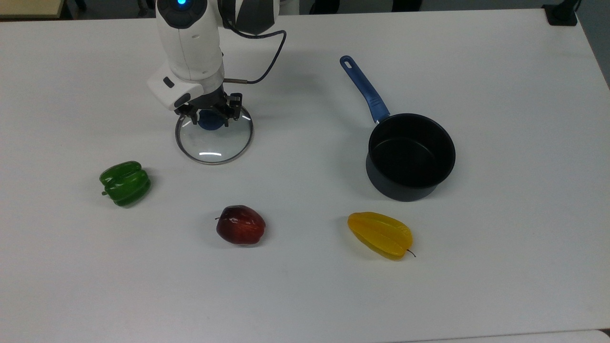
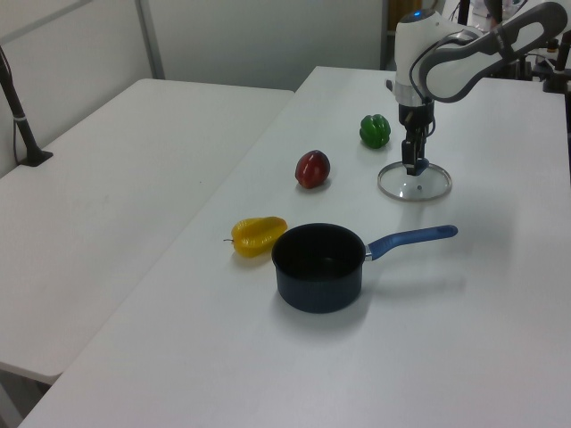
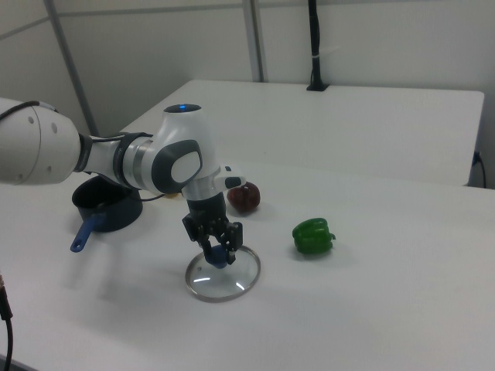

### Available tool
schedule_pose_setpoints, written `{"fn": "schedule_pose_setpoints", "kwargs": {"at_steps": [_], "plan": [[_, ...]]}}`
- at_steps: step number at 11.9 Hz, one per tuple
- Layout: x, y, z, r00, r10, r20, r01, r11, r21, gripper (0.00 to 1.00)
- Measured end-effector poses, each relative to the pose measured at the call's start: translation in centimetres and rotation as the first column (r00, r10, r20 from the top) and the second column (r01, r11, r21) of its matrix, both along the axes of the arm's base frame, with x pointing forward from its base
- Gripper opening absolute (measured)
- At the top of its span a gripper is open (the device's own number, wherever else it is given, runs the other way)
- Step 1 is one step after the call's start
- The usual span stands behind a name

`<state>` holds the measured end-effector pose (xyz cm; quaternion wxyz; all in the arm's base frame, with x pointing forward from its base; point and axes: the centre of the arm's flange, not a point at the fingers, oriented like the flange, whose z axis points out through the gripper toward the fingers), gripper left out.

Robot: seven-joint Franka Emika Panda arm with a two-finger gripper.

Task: Close lid
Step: 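Close the gripper on the blue knob and lift the lid, then carry the glass lid over to the black saucepan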

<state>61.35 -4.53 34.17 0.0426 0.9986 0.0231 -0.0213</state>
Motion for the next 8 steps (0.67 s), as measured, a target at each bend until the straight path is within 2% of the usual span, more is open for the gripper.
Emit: {"fn": "schedule_pose_setpoints", "kwargs": {"at_steps": [1,4,8], "plan": [[0.0,0.0,0.0,1.000,0.001,0.001,-0.001,1.000,0.000,0.60],[-0.2,0.0,0.7,0.999,-0.005,-0.033,0.005,1.000,-0.001,0.60],[1.2,0.4,8.2,0.998,-0.040,-0.048,0.040,0.999,-0.010,0.60]]}}
